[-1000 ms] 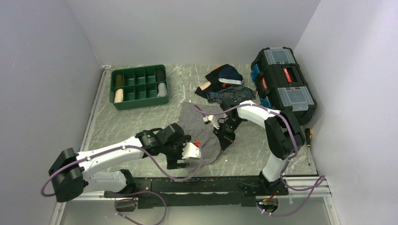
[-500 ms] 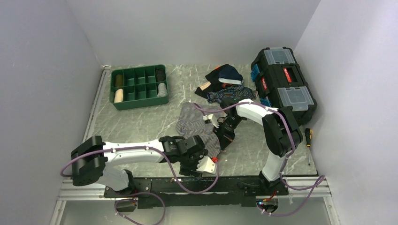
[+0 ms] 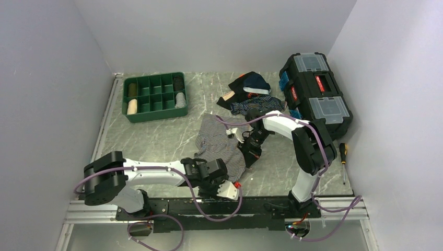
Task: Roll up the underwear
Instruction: Fold the underwear at the center of the board.
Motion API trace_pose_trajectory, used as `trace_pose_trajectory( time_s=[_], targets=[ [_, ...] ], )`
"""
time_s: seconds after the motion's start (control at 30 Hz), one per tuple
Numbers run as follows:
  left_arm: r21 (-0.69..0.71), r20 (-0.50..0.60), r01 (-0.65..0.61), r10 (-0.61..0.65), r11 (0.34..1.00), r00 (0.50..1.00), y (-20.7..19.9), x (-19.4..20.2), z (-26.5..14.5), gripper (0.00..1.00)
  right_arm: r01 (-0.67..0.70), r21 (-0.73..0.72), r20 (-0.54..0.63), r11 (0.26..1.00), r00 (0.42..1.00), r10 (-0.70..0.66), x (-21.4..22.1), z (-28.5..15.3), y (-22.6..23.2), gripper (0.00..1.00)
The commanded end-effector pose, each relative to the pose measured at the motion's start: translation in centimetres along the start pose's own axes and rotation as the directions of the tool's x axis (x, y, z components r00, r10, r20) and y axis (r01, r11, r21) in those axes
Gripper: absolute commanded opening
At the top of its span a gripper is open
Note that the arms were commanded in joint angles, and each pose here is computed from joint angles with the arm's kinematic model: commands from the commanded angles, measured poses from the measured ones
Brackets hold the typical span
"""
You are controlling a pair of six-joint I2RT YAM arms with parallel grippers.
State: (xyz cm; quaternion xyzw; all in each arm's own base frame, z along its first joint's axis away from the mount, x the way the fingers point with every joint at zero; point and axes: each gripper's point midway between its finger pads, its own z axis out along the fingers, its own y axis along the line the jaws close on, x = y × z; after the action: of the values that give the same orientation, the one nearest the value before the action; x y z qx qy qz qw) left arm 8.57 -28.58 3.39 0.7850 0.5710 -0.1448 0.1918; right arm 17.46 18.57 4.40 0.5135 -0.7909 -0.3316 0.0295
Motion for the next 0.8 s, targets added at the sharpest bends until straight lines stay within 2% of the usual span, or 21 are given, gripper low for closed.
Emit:
trace_pose_trajectory(
  time_s=[0.0,0.17,0.33,0.57,0.7,0.77],
  targets=[
    [-0.026,-0.009,0.002,-0.002,1.0,1.0,0.3,0.4,0.7,0.58,0.031,-0.001,0.037,1.0,0.999,-0.031,-0.5,-0.5,0.5,0.0],
    [-0.025,-0.02,0.008,-0.008,1.0,1.0,0.1,1.0,1.3,0.56,0.032,0.007,0.036,0.999,0.999,-0.032,-0.5,-0.6,0.5,0.0],
    [-0.022,-0.018,0.006,-0.007,1.0,1.0,0.1,1.0,1.5,0.45,0.031,0.011,0.039,0.999,0.999,-0.032,-0.4,-0.7,0.5,0.0],
    [0.013,-0.048,0.001,0.0,1.0,0.999,-0.6,1.7,1.6,0.23,0.031,0.019,0.036,0.999,0.999,-0.031,-0.2,-0.9,0.8,0.0],
    [0.019,-0.045,-0.011,0.012,1.0,0.999,-0.7,1.5,0.7,0.01,0.04,0.011,0.039,0.999,0.998,-0.04,0.3,-1.2,1.7,0.0],
    [0.034,-0.025,-0.025,0.026,0.999,0.999,-1.0,1.0,-0.1,0.0,0.049,-0.002,0.037,0.999,0.998,-0.049,0.7,-1.4,2.5,0.0]
  ],
)
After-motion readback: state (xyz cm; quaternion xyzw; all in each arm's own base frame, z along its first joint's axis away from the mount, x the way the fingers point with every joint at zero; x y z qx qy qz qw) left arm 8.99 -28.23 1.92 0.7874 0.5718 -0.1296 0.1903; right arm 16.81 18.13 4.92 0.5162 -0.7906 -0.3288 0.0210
